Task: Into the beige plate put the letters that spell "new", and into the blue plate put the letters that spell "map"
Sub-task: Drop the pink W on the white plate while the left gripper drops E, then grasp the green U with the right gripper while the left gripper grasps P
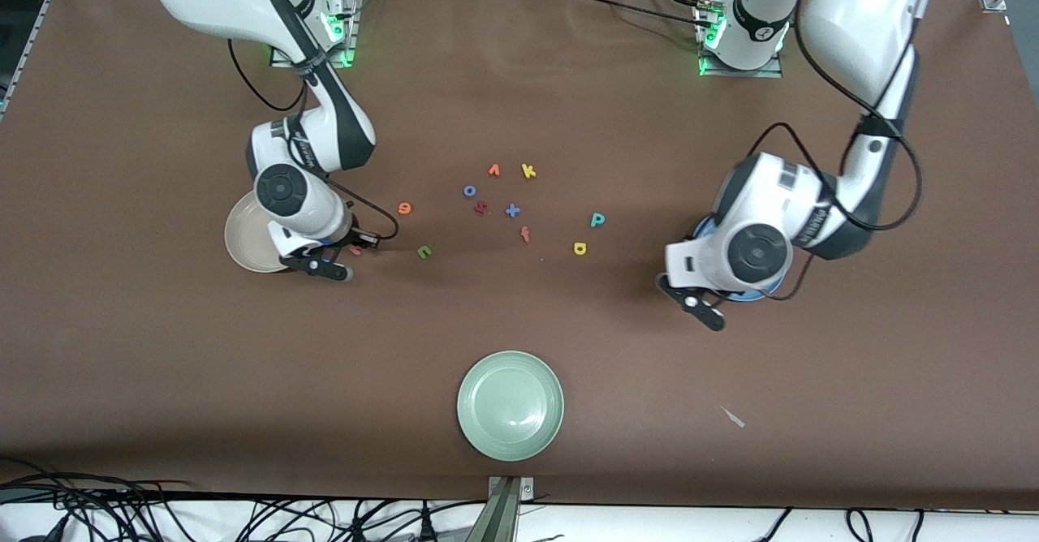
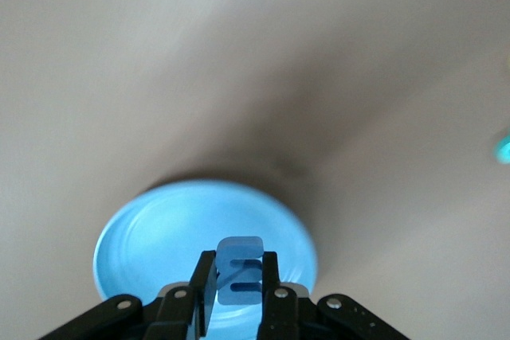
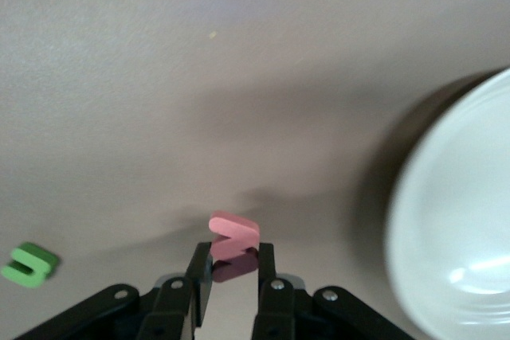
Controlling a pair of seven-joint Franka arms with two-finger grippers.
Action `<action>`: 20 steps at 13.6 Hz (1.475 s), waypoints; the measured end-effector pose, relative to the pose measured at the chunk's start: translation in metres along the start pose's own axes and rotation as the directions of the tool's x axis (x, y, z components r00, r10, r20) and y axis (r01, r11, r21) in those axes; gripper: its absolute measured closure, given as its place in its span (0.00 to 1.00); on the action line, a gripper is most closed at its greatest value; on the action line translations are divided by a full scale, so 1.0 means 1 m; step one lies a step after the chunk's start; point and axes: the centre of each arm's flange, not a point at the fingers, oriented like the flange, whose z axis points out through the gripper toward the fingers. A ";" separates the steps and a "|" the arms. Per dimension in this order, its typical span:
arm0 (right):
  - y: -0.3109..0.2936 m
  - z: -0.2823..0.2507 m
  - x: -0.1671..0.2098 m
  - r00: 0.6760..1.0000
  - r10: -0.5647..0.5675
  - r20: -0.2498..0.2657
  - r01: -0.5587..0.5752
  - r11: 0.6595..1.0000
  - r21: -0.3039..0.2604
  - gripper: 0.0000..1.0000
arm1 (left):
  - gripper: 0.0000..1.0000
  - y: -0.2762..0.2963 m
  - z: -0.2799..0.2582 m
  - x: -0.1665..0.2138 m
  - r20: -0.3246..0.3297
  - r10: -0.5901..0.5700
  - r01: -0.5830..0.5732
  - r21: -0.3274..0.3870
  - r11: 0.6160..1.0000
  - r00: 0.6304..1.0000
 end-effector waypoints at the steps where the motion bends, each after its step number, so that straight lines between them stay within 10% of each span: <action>1: 0.012 -0.006 0.002 1.000 -0.031 -0.001 0.031 1.000 -0.004 0.73 | 0.74 -0.013 0.015 -0.009 0.026 -0.019 0.019 -0.019 1.000 0.999; 5: 0.076 -0.011 0.002 0.990 -0.138 0.016 0.138 0.990 -0.024 0.73 | 0.73 -0.019 0.065 -0.020 0.047 -0.026 0.028 -0.046 0.999 0.999; 10: 0.138 0.002 0.003 0.979 -0.195 0.060 0.198 0.979 -0.040 0.73 | 0.27 0.003 0.058 -0.014 0.018 0.006 -0.006 -0.043 0.999 1.000; 13: 0.137 0.003 0.001 0.979 -0.195 0.065 0.198 0.979 -0.039 0.47 | 0.00 0.065 0.014 0.004 -0.051 -0.012 0.011 -0.032 0.999 0.999; 17: 0.096 -0.003 -0.012 0.989 -0.137 0.058 0.139 0.990 -0.026 0.04 | 0.00 0.164 0.009 0.025 -0.054 -0.185 0.185 -0.013 0.983 0.981; 20: 0.023 -0.020 -0.032 0.997 -0.067 0.023 0.067 0.998 -0.001 0.00 | 0.00 0.211 0.037 0.037 -0.068 -0.317 0.316 -0.021 0.949 0.946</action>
